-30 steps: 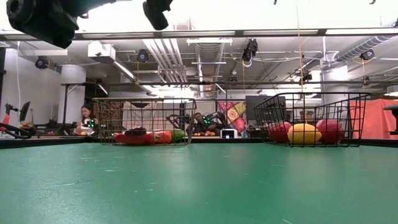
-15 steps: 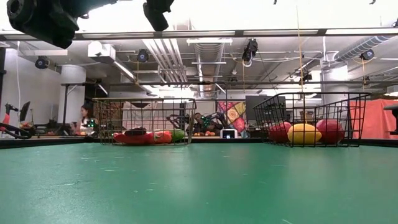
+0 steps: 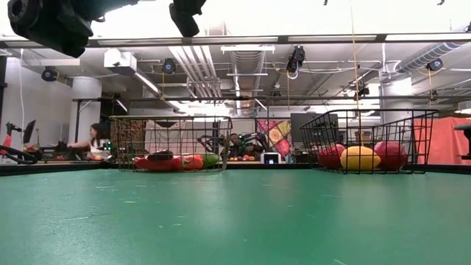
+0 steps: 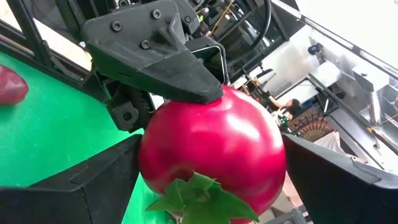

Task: Sort produce into baskets
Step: Put the red tomato into the black wire basket

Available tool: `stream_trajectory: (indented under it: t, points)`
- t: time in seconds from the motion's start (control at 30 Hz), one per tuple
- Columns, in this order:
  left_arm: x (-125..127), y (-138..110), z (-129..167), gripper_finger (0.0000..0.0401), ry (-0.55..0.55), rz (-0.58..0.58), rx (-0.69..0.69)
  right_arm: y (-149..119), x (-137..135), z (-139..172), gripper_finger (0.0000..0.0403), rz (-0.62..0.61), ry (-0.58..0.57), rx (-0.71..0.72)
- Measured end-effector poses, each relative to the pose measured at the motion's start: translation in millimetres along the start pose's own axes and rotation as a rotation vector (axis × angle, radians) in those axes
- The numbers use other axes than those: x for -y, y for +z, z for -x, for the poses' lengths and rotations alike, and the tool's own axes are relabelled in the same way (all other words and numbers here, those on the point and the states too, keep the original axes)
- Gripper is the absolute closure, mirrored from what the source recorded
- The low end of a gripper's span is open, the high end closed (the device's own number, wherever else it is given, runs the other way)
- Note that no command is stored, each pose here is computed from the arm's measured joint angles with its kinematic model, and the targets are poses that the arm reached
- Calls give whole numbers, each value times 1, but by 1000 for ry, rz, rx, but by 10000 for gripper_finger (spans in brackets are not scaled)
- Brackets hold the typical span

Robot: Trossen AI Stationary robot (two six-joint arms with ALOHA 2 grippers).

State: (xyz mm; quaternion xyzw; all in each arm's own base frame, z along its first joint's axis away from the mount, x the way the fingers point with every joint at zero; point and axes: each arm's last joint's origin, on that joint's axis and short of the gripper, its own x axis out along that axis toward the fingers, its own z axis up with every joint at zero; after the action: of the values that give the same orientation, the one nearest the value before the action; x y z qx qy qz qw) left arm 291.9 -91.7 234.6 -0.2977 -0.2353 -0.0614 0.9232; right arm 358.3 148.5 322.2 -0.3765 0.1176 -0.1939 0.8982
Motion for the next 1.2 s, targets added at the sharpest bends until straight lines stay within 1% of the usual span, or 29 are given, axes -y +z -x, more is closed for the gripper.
stream_trajectory:
  t: [0.1, 0.3, 0.37, 0.5, 0.63, 0.8, 0.97, 1.07, 1.13, 1.2]
  points:
    - [0, 0, 0, 88, 2, 1, 1, 0, 0, 0, 43, 0, 1, 1]
    - [0, -1, 0, 61, 5, 12, -5, 0, 0, 0, 85, -11, 0, -1]
    - [0, -1, 0, 53, 6, 14, -13, 0, 1, 0, 92, -14, -6, -3]
    - [-2, -3, 2, 46, 9, -6, -29, 0, 2, 0, 90, -11, -14, -13]
    - [-6, -5, 10, 45, 18, -74, -52, 0, 10, 3, 85, -24, -84, -62]
    - [-14, -9, 28, 44, 44, -123, -105, 1, 33, 12, 92, -68, -202, -143]
    - [-23, -14, 44, 44, 74, -102, -160, -4, 75, 19, 90, -207, -285, -177]
    - [-25, -15, 48, 44, 84, -78, -173, -18, 104, 21, 90, -303, -324, -220]
    - [-25, -16, 49, 44, 87, -73, -179, -33, 123, 21, 92, -374, -352, -269]
    - [-25, -16, 49, 44, 86, -73, -180, -51, 139, 22, 93, -454, -347, -322]
